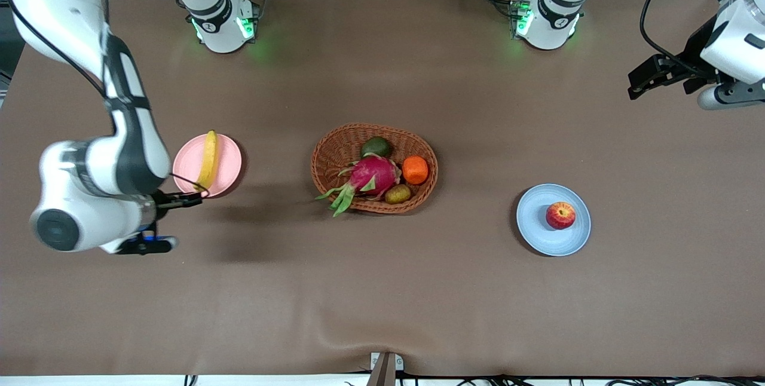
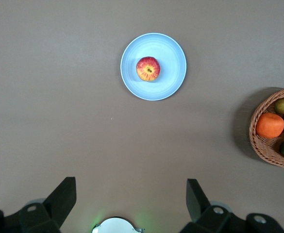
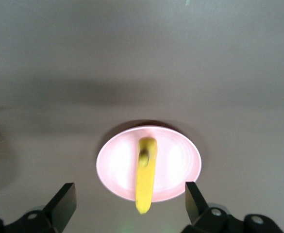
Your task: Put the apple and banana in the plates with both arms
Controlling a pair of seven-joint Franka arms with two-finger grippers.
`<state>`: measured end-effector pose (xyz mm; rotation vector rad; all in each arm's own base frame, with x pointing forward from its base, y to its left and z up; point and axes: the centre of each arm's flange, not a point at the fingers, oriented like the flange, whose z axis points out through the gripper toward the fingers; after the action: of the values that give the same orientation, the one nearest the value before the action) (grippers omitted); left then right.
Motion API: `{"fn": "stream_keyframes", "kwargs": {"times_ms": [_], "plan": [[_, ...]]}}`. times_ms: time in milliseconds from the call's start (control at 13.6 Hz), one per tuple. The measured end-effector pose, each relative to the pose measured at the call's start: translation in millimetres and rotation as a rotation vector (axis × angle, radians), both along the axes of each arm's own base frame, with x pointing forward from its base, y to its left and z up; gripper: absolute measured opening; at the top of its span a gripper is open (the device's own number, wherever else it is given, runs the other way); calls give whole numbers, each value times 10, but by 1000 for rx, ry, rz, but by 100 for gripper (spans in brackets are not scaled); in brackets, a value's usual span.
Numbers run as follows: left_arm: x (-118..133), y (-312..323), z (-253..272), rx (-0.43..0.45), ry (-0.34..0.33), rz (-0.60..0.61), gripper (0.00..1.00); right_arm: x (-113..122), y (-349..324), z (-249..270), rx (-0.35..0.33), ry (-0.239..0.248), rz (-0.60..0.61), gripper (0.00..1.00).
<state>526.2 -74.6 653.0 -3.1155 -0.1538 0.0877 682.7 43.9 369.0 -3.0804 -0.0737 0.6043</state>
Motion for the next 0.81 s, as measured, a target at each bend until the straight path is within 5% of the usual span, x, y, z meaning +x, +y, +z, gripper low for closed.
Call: {"fn": "stream_keyframes", "kwargs": {"times_ms": [367,808], "plan": [[-195,128,78,2,-11,21,100,38,59,1344,-8,-200,17,100],[-165,176,86,-6,-29,30,100,-962,-179,3096,14,-309,-20,100]]}}
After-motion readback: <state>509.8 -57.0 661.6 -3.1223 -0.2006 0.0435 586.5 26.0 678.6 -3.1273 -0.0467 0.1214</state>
